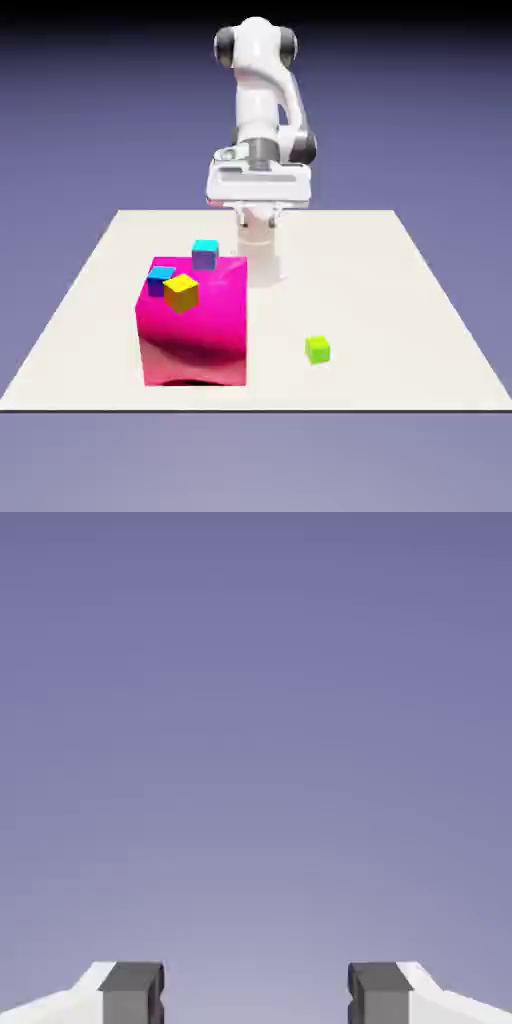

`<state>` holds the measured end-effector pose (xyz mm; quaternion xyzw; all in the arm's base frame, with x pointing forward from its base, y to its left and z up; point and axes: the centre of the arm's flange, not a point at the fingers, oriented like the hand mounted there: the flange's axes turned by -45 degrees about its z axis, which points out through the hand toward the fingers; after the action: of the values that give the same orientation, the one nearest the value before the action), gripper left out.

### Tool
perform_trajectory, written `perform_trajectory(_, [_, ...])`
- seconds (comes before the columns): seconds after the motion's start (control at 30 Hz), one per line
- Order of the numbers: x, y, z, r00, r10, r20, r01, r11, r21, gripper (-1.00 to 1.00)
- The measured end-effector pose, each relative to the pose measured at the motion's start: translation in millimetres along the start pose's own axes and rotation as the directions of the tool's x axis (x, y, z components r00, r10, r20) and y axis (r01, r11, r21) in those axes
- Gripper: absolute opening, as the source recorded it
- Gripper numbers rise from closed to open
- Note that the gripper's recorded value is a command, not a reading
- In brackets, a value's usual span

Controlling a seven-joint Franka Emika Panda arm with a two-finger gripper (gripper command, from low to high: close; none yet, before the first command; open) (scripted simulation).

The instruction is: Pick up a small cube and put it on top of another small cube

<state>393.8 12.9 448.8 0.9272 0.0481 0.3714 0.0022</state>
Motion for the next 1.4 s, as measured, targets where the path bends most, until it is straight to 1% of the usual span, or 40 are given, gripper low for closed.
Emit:
perform_trajectory(0.17, [-15.1, -36.4, 41.1, 0.976, -0.173, 0.133, 0.159, 0.981, 0.108, 0.00])
perform_trajectory(0.3, [-32.7, -67.3, 71.4, 0.920, -0.325, 0.220, 0.285, 0.938, 0.196, 0.00])
perform_trajectory(0.43, [-54.8, -98.1, 98.7, 0.829, -0.480, 0.288, 0.405, 0.869, 0.284, 0.00])
perform_trajectory(0.57, [-80.2, -127.3, 122.5, 0.704, -0.626, 0.336, 0.513, 0.775, 0.368, 0.00])
perform_trajectory(0.8, [-129.0, -173.1, 154.4, 0.413, -0.832, 0.370, 0.666, 0.554, 0.500, 0.00])
perform_trajectory(1.0, [-167.2, -198.7, 174.2, 0.123, -0.920, 0.372, 0.740, 0.335, 0.583, 0.00])
perform_trajectory(1.2, [-196.9, -219.0, 186.1, -0.181, -0.916, 0.357, 0.763, 0.098, 0.639, 0.00])
perform_trajectory(1.4, [-213.0, -236.4, 190.6, -0.459, -0.817, 0.348, 0.735, -0.129, 0.666, 0.00])
